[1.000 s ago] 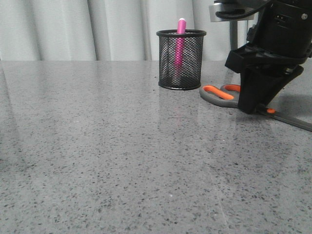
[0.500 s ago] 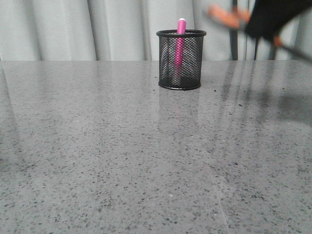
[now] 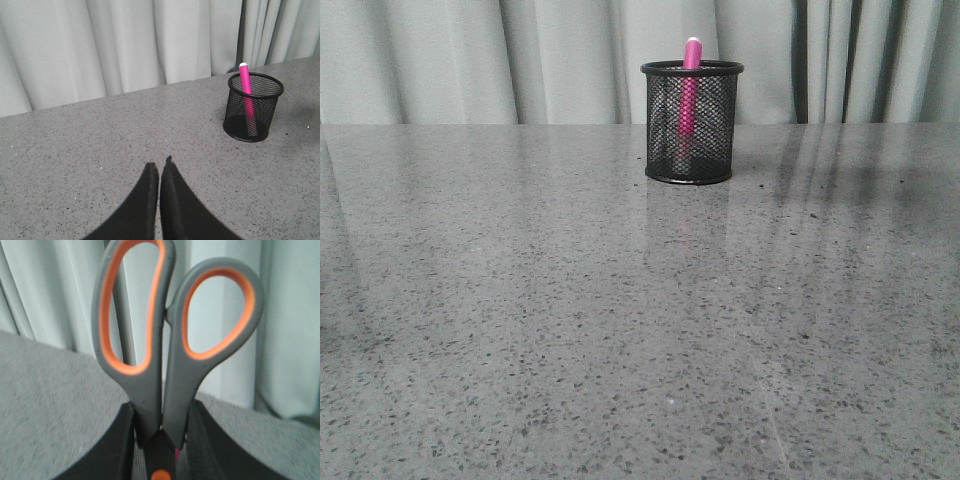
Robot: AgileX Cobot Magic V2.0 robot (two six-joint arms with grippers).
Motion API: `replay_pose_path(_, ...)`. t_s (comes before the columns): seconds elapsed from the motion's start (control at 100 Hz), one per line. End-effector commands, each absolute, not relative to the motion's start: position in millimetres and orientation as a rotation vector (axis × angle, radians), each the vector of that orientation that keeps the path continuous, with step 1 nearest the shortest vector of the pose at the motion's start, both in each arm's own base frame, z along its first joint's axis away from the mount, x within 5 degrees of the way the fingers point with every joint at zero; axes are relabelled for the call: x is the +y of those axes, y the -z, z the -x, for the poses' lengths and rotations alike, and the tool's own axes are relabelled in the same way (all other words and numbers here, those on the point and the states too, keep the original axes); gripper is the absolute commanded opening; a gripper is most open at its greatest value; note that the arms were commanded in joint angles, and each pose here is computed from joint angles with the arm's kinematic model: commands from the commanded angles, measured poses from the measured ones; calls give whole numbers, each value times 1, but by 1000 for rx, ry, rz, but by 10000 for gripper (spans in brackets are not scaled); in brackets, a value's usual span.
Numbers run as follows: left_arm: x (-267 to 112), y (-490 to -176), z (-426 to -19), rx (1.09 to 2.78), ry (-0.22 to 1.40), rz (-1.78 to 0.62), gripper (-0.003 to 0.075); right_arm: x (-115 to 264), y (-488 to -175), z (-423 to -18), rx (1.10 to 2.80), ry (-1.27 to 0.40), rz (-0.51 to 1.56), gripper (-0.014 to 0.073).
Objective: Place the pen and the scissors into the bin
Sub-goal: 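Lift the scissors handles-up and carry them over the mesh cup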
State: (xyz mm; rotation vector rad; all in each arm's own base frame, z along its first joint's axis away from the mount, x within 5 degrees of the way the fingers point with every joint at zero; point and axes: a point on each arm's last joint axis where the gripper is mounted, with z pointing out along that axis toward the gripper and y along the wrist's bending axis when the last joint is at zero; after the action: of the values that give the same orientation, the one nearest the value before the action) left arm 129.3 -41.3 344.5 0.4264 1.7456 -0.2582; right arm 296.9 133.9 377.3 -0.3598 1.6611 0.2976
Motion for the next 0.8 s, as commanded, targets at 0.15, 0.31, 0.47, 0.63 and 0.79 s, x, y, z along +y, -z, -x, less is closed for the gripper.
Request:
replay_pose_path(0.15, -39, -358, -130, 1688, 262, -362, -19, 143, -383, -331, 1293, -206, 192, -76)
replay_pose_path(0.31, -39, -358, -130, 1688, 263, -361, -19, 153, -367, -348, 1335, -255, 169, -76)
replay_pose_path(0.47, -39, -358, -130, 1688, 263, -361, -19, 160, -348, -359, 1358, -270, 178, -76)
replay_pose_path(0.63, -39, -358, -130, 1688, 263, -361, -19, 164, -333, -365, 1405, -275, 189, -76)
replay_pose_path(0.79, -39, -358, -130, 1689, 264, -362, -19, 169, -320, -365, 1527, -288, 236, -76)
